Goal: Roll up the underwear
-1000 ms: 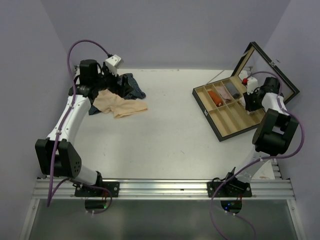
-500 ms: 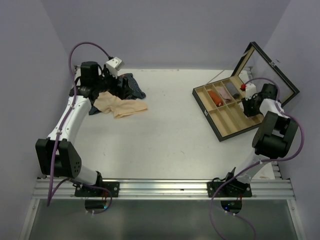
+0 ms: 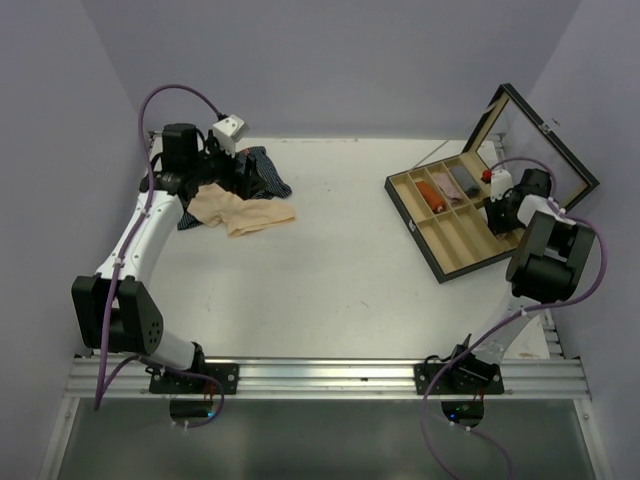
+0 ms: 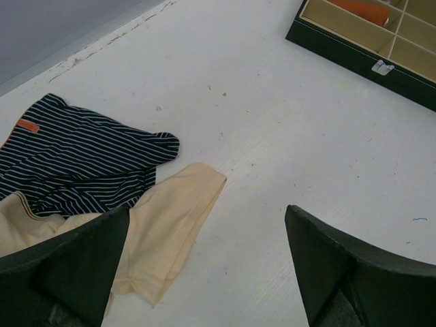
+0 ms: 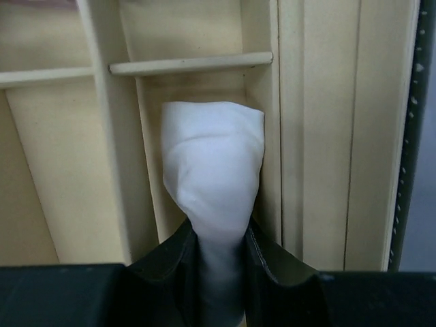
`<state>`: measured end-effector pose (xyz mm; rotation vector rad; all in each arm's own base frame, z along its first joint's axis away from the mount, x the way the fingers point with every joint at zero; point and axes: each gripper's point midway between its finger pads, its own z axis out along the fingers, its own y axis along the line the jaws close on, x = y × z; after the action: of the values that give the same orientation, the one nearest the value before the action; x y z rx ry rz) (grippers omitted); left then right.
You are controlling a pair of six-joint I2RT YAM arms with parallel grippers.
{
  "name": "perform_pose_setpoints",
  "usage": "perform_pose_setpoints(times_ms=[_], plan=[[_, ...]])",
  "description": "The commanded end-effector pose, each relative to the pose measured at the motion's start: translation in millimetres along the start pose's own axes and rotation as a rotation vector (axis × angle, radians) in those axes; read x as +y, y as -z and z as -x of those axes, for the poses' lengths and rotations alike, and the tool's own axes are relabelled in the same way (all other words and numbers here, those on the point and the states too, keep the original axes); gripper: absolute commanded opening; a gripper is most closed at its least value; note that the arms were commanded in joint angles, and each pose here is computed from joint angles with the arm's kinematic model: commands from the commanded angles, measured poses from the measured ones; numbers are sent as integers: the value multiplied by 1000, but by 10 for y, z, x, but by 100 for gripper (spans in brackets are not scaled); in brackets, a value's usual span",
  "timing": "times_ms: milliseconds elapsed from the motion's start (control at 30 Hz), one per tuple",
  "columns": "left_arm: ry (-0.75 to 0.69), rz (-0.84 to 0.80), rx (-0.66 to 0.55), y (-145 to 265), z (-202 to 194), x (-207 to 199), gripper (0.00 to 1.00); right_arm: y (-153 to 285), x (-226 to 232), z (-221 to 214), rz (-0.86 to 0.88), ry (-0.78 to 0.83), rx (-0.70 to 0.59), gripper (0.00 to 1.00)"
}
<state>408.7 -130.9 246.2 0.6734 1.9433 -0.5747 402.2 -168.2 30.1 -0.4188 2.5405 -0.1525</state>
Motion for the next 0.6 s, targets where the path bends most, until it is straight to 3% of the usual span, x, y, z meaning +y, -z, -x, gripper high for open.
perform_pose_setpoints(times_ms=[0,167,267,467,567], plan=[[-35,-23,-32,19,153,-26,100,-31,144,46,115,-48,37,0],[-38,-22,-25,23,139,-23,100,-89,153,4,200,-42,108,1],[-38,-20,-20,16,122,-15,100,-44,99,4,206,-45,120,16],[-31,-28,-18,-12,117,-11,100,105,-49,176,164,-50,80,28],[-27,-31,-19,-26,130,-5,100,149,-95,255,153,-56,66,39]])
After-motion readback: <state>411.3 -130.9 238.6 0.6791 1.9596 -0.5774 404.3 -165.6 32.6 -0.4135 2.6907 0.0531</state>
